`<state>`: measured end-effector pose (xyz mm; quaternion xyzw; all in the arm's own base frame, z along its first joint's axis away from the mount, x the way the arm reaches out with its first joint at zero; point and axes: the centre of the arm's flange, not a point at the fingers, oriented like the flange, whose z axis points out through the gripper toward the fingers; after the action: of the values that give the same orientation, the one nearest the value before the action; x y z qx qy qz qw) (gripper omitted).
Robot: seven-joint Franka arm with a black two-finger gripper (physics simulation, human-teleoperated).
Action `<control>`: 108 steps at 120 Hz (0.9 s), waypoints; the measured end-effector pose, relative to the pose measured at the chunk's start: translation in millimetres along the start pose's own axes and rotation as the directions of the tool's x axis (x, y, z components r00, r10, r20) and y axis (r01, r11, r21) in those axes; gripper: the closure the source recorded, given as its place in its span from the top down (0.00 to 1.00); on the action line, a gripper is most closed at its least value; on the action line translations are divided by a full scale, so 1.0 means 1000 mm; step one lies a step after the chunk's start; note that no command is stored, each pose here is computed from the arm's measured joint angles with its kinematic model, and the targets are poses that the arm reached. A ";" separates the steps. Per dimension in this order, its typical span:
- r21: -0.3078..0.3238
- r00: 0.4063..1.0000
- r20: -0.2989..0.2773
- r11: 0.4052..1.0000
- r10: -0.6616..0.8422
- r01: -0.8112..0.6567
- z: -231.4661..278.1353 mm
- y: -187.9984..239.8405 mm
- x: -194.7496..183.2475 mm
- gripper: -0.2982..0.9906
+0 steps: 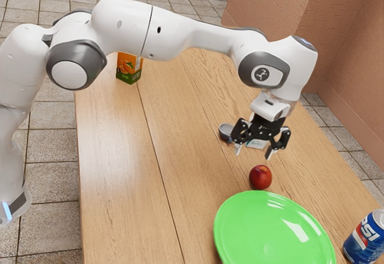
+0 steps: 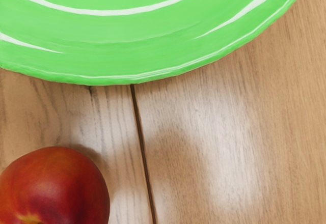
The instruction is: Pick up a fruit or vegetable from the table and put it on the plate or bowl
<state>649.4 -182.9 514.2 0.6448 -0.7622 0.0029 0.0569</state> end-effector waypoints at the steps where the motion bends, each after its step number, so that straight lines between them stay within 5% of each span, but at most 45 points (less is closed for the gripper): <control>1: 0.001 1.000 0.000 1.000 0.000 0.000 0.000 0.000 0.000 0.77; 108: -0.005 0.999 0.008 1.000 -0.031 0.031 0.031 -0.013 -0.003 0.77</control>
<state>660.0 -184.9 482.0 0.6563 -0.7524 -0.0026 0.0557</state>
